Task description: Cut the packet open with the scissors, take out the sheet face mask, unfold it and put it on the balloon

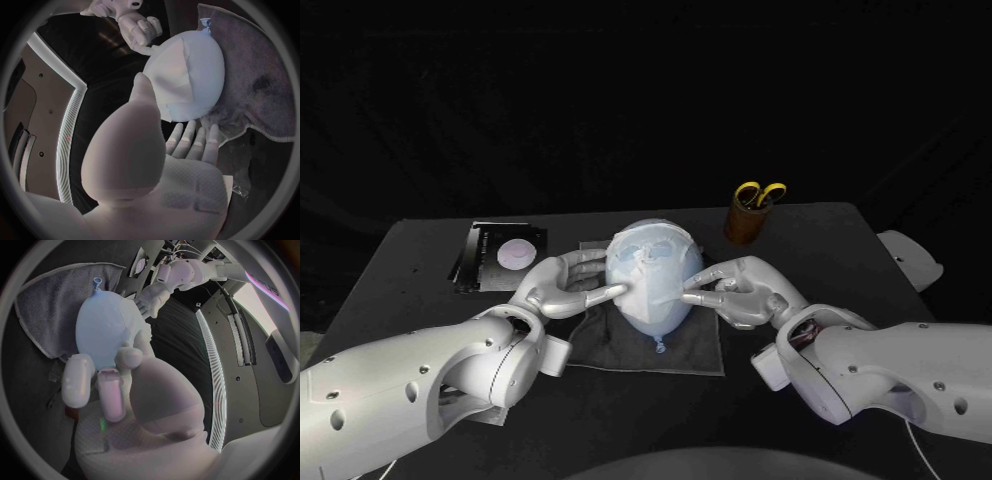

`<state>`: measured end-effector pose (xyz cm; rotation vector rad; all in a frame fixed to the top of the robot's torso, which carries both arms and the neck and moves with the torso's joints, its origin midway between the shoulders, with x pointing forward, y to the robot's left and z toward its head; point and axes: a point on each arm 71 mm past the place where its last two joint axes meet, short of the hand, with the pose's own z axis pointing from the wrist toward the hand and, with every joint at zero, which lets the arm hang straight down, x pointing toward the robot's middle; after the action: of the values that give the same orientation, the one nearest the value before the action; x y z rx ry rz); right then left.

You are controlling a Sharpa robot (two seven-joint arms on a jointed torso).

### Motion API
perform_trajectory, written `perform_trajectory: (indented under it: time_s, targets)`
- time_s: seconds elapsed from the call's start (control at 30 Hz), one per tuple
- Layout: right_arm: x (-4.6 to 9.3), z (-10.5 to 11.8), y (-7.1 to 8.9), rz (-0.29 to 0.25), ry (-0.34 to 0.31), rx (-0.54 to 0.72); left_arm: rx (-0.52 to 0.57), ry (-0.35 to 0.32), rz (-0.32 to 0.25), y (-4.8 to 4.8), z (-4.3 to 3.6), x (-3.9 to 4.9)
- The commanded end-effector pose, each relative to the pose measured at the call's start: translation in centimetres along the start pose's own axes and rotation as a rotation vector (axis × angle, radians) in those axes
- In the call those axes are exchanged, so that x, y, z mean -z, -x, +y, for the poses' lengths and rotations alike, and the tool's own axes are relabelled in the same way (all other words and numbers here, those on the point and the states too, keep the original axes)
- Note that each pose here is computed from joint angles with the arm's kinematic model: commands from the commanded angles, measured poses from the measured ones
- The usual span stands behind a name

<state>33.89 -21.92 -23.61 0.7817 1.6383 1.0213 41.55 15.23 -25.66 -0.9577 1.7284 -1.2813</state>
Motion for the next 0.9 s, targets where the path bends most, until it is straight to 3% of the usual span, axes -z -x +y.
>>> perform_trajectory:
  time_s: [0.03, 0.33, 0.9]
  targets:
    - [0.01, 0.00, -0.12, 0.016, 0.006, 0.009, 0.005, -0.011, 0.027, -0.55, -0.20, -0.25]
    - [-0.06, -0.07, -0.21, 0.022, -0.002, 0.013, 0.012, -0.011, 0.041, -1.16, -0.32, -0.61]
    - [-0.22, -0.25, -0.23, 0.010, -0.025, 0.038, 0.015, -0.002, 0.041, -1.44, -0.36, -0.70]
